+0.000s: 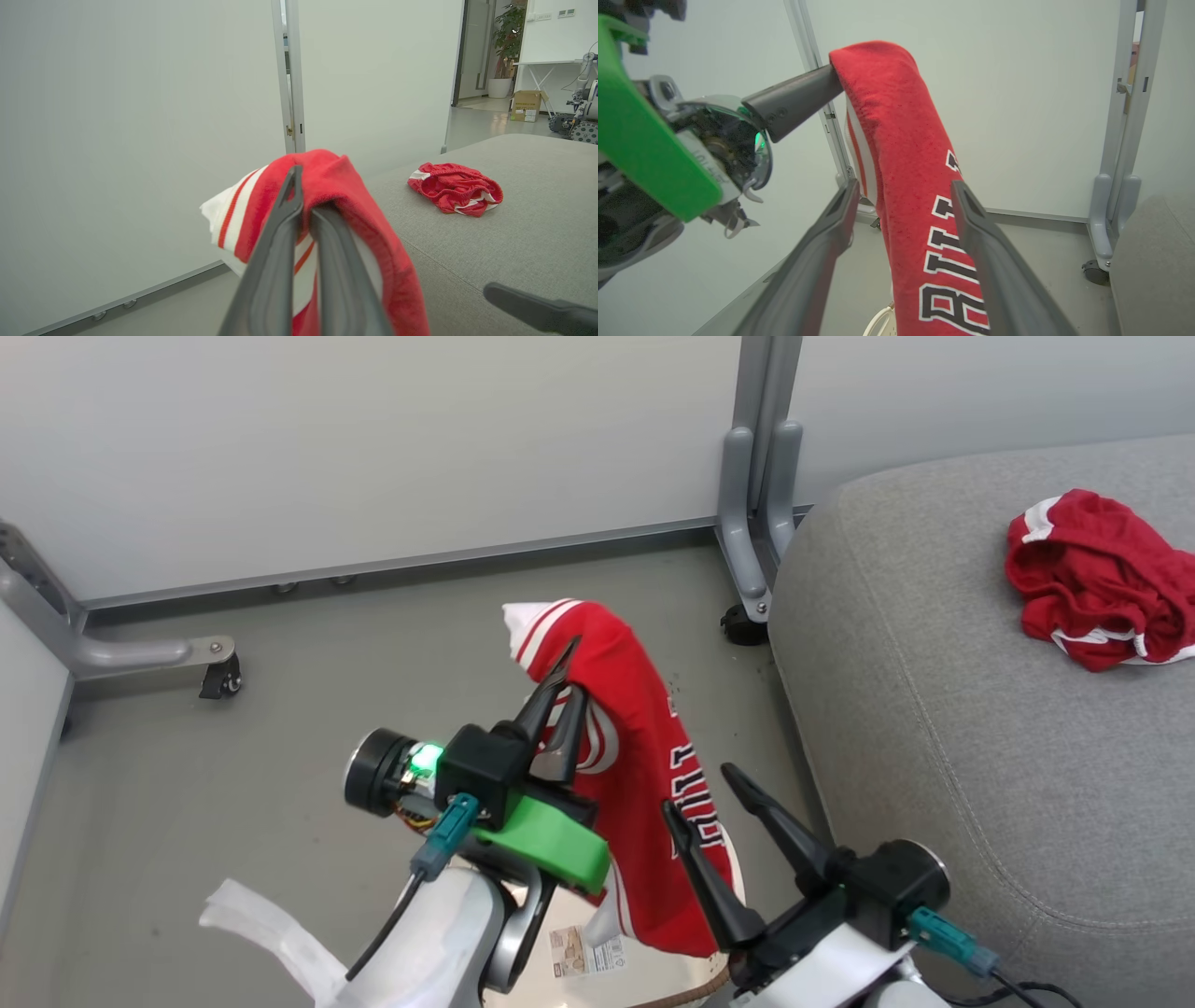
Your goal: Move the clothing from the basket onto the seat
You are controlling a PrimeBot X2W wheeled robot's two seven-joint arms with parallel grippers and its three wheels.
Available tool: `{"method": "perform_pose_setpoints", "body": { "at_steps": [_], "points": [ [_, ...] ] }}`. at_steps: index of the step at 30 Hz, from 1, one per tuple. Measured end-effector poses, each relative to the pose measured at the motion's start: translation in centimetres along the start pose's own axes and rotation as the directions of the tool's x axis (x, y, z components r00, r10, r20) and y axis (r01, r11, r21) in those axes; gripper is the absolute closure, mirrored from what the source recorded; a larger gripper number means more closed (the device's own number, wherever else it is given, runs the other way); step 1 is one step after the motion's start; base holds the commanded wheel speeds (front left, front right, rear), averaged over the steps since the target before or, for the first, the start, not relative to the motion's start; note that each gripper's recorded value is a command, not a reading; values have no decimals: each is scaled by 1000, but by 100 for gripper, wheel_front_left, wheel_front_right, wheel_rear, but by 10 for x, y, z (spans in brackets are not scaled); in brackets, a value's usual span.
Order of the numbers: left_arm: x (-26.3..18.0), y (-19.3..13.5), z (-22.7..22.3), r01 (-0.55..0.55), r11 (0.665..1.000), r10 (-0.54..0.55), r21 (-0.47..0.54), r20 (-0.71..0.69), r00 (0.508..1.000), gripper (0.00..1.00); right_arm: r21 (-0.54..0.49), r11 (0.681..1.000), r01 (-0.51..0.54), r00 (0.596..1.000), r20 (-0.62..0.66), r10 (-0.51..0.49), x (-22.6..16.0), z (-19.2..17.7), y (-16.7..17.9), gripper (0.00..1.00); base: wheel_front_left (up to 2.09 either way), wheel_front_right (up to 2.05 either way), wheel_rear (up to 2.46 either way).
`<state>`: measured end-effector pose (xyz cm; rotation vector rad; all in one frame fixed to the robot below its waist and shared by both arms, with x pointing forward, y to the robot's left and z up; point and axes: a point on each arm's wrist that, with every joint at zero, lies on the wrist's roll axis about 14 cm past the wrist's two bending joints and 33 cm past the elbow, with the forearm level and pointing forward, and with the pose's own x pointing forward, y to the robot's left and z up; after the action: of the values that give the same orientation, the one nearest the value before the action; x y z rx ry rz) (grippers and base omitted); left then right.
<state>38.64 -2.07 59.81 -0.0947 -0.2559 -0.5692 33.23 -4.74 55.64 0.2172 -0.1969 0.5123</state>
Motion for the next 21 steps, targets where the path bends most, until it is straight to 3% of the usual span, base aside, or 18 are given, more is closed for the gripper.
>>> {"method": "perform_pose_setpoints", "body": {
  "at_steps": [3,8,21],
  "points": [
    [5,-7,9,21,1000,-21,-1,12,1000,100,0,1000,-22,999,-25,22,4,-9,6,0,0,0,0],
    [9,-21,24,59,998,-58,-17,34,998,100,-68,995,77,991,-108,-84,0,-35,-27,0,0,0,0],
    [15,-44,47,145,989,-142,-33,74,987,100,1,995,101,974,-204,-99,2,-68,-30,0,0,0,0]
  ]
}}
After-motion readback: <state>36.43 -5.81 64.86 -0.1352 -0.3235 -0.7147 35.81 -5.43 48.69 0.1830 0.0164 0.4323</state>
